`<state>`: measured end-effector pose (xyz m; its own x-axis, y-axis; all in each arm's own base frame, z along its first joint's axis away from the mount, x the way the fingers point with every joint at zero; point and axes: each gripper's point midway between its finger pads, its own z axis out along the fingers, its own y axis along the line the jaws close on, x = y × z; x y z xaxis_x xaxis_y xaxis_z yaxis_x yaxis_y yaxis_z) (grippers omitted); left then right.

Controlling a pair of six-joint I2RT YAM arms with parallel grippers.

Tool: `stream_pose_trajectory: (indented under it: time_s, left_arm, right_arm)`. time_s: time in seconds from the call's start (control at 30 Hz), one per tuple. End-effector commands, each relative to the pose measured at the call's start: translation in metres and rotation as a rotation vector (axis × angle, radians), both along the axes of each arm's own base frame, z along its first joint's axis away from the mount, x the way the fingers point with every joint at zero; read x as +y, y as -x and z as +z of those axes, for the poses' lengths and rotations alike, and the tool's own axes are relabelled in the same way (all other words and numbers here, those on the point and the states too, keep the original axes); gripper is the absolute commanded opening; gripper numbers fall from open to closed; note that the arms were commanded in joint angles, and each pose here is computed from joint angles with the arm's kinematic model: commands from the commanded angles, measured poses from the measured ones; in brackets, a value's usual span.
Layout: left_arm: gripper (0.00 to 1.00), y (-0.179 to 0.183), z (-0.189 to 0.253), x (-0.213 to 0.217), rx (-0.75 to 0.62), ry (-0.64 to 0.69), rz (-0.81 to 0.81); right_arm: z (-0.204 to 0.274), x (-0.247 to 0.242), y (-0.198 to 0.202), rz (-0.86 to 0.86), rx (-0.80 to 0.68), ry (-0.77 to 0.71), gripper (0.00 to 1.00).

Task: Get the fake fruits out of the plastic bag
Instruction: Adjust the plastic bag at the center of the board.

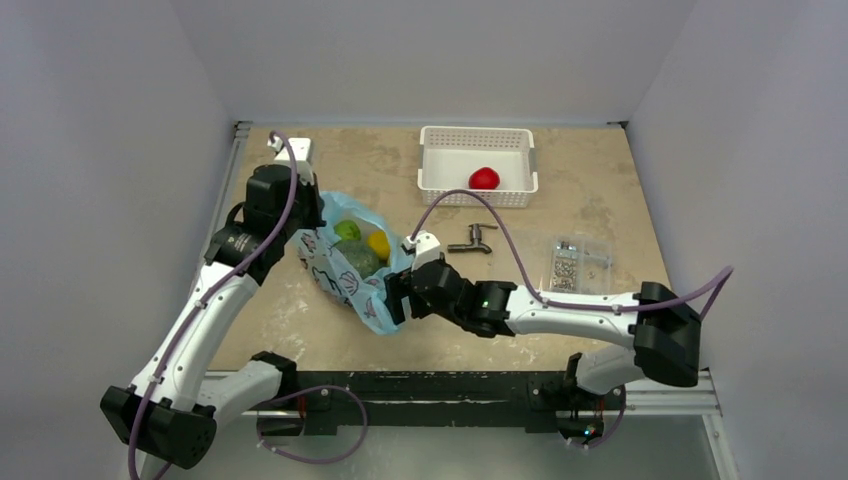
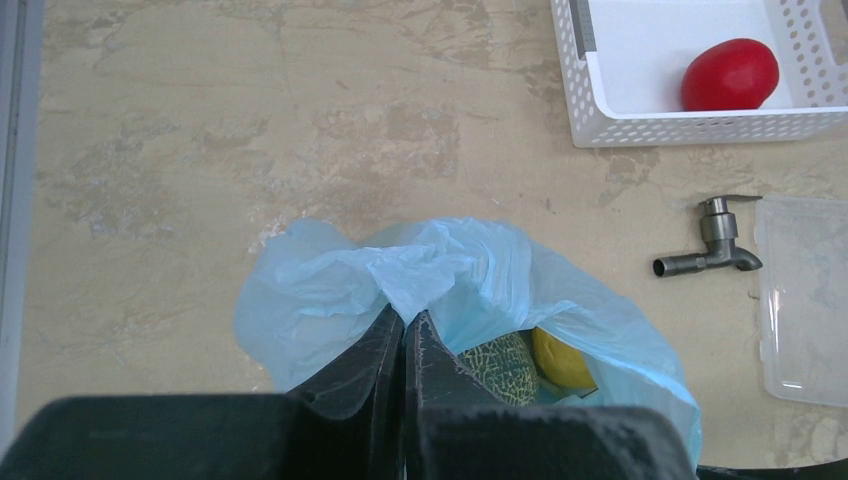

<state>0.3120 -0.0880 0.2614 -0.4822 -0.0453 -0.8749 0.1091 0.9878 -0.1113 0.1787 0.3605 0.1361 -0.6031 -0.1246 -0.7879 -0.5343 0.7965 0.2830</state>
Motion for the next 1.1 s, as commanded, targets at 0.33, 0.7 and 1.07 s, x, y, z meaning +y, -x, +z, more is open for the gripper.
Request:
stream_pose_trajectory:
  time_s: [0.33,0.7,1.07]
  left_arm:
    - [0.00,0.000,0.022,-0.006,-0.045,0.064,-0.012]
    - [0.00,0.001,0.024,-0.003,-0.043,0.076,0.019]
    - [0.00,0.011,-0.016,0.012,0.086,0.071,0.165]
  right_arm:
    - [0.152,0.064,-0.031,0.072,-0.249,-0.188,0.72]
    - [0.082,0.134,-0.083,-0.001,-0.336,-0.197,0.00]
    - [-0.035,0.171,-0.015,0.185,-0.167,-0.201,0.00]
